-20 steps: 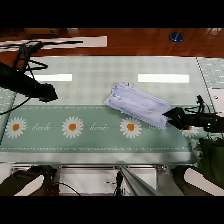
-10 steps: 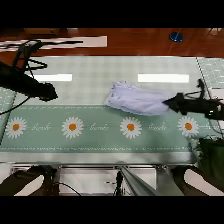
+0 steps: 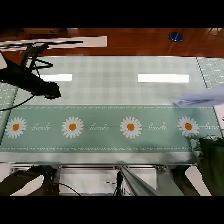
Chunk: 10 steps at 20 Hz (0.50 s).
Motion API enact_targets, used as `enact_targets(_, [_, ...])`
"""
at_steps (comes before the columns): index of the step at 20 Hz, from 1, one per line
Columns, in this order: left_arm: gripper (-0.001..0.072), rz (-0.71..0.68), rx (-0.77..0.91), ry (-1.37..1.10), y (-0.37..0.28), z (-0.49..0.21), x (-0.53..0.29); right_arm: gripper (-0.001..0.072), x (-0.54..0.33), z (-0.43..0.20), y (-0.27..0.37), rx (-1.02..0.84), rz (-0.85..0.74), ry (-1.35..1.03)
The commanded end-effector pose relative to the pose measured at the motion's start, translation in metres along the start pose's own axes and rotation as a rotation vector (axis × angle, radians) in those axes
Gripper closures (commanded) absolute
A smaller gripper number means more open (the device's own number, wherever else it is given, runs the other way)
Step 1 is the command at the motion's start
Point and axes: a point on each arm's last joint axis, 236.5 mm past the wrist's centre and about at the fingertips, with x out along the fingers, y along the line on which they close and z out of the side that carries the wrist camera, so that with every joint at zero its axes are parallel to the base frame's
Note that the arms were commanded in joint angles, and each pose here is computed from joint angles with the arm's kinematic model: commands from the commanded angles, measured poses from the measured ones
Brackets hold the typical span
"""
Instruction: Fold the shirts.
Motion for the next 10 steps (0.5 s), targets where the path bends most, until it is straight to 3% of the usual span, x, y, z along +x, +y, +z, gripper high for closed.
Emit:
enact_targets(1, [0.0315, -0.026, 0.045, 0.031, -0.002, 0.0, 0.013, 0.0681, -0.076, -0.024, -0.09, 0.17, -0.372, 0.008])
enact_targets(5, [0.0315, -0.025, 0.102, 0.033, 0.001, 0.006, 0.024, 0.0681, -0.11, -0.031, -0.134, 0.323, -0.496, -0.067])
enact_targets(10, [0.0315, -0.017, 0.116, 0.014, 0.009, 0.021, 0.046, 0.0681, -0.121, -0.054, -0.174, 0.407, -0.657, 0.003])
